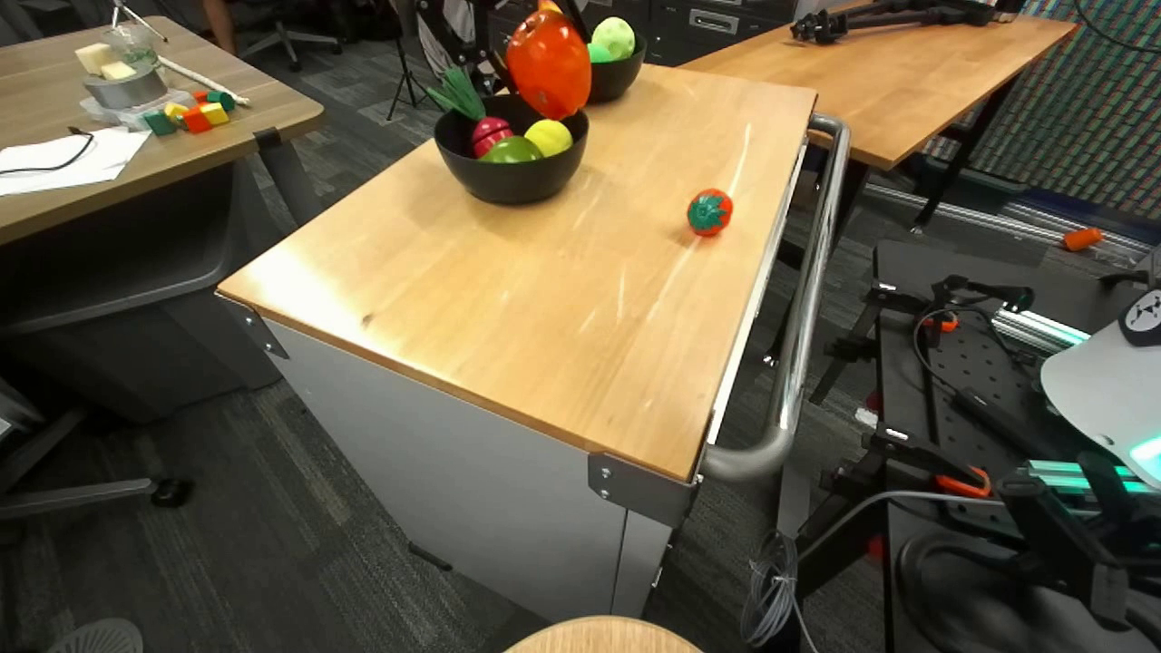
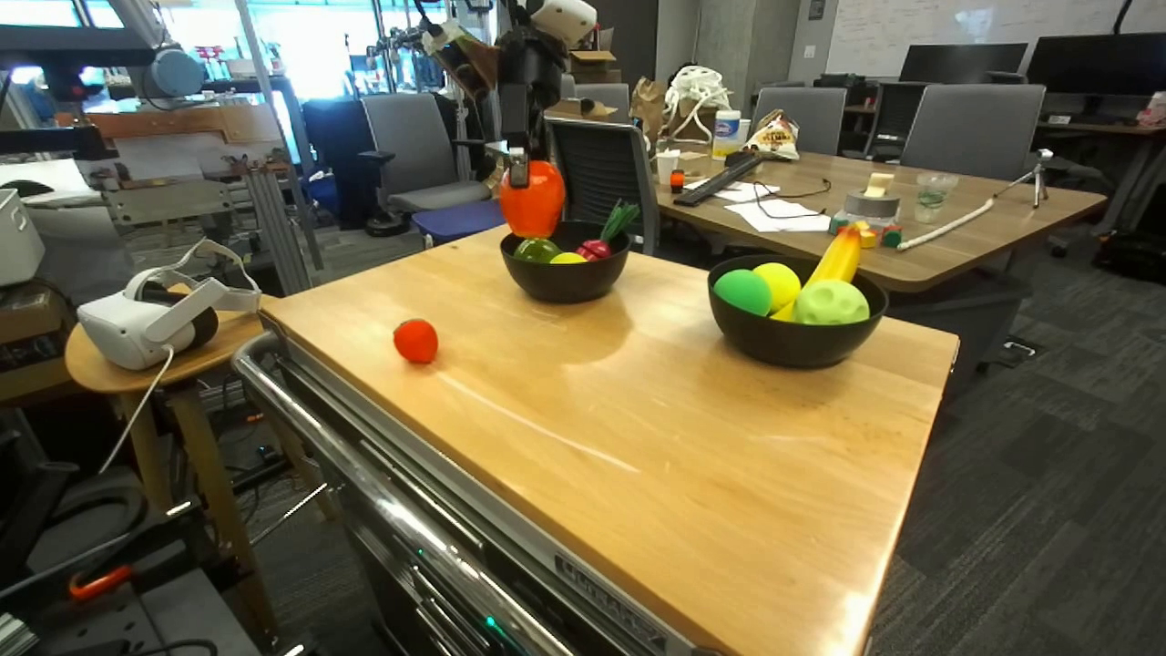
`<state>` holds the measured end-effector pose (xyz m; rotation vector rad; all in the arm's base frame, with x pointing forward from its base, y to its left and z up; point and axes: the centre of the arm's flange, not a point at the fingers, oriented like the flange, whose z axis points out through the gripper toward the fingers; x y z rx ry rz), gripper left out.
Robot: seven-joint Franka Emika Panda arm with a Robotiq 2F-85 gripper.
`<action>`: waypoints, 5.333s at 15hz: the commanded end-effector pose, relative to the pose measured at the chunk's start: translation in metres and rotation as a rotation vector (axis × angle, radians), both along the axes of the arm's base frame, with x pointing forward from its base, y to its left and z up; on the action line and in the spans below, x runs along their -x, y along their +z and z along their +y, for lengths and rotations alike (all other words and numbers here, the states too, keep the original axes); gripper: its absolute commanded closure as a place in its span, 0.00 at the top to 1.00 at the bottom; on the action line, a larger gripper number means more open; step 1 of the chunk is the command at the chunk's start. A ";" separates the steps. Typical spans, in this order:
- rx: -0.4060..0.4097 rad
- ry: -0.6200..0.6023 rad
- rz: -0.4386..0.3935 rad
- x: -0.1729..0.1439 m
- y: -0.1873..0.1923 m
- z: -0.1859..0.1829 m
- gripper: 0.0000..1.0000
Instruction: Pick up all the fruit plush toy from the table and put them in the two black bowl
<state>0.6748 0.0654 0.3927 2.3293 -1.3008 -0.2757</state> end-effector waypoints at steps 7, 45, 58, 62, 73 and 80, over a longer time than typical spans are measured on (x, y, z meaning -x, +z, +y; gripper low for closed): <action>0.048 -0.070 0.045 -0.091 -0.014 0.012 0.59; 0.062 0.333 -0.539 -0.032 0.162 0.144 1.00; -0.174 0.818 -0.574 0.085 0.243 0.151 1.00; -0.310 0.686 -0.485 0.115 0.244 0.132 1.00; -0.294 0.457 -0.172 0.140 0.200 0.079 1.00; -0.287 0.451 -0.053 0.141 0.187 0.083 1.00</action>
